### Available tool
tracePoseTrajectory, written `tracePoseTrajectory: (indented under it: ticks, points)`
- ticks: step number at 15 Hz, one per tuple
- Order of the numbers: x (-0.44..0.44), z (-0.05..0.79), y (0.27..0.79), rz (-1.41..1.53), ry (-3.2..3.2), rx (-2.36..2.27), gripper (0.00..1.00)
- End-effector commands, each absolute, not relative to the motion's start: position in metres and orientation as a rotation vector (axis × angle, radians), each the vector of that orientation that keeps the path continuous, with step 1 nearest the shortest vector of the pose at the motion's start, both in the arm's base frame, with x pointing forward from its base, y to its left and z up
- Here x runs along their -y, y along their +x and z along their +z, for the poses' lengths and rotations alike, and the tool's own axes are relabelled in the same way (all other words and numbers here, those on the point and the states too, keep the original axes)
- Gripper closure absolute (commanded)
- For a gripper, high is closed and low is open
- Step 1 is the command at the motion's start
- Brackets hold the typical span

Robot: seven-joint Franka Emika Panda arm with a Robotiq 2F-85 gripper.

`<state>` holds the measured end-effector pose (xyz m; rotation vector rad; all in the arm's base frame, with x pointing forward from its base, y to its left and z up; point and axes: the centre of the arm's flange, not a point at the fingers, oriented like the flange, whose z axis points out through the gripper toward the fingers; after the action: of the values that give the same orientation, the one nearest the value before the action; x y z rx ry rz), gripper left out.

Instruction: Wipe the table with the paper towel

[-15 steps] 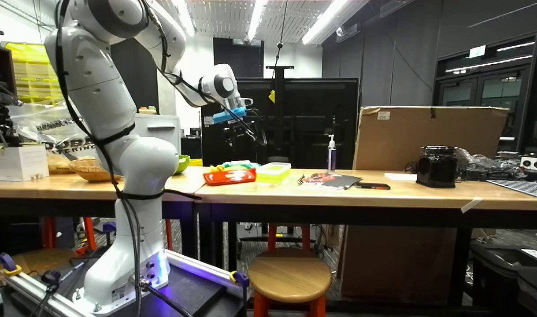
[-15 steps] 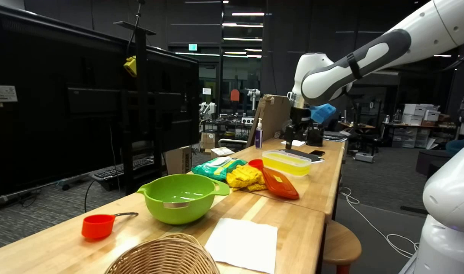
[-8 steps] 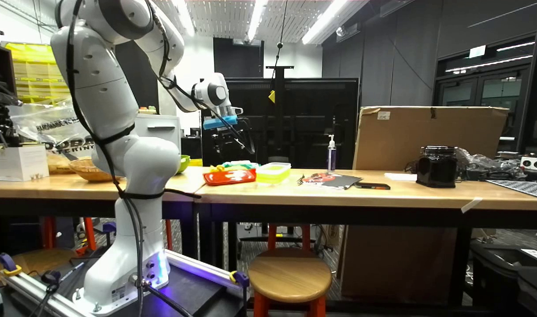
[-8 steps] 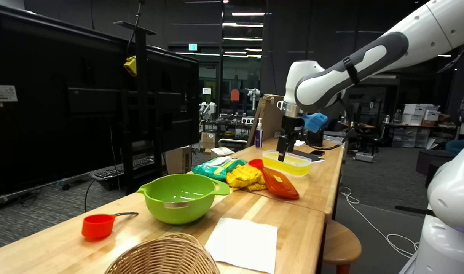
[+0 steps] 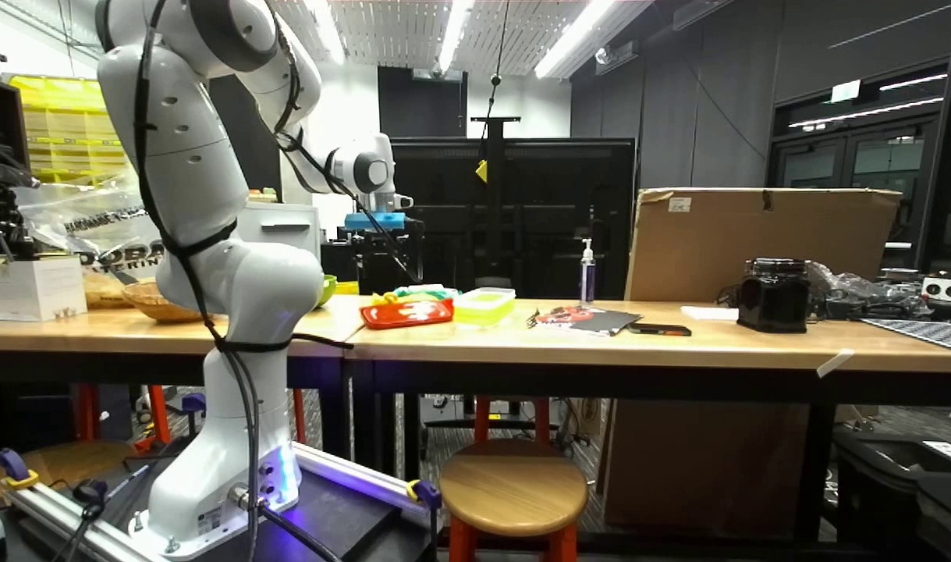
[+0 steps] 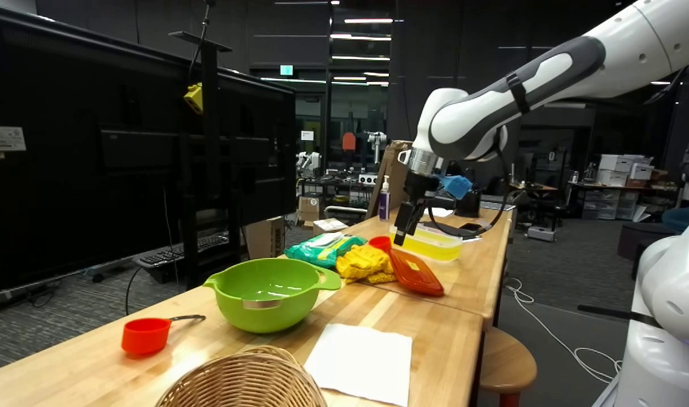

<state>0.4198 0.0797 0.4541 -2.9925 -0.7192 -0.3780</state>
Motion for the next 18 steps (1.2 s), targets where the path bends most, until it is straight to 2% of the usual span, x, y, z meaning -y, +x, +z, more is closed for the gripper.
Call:
tracePoseTrajectory:
  ticks: [1,9,18]
  points:
    - [-0.091,0.437,0.411,-0.333,-2.871,0.792,0.0]
    - [-0.119,0.403,0.394,-0.092,-2.8,0.905,0.0]
    - [-0.168,0.387,0.397,-0.027,-2.699,1.056,0.0]
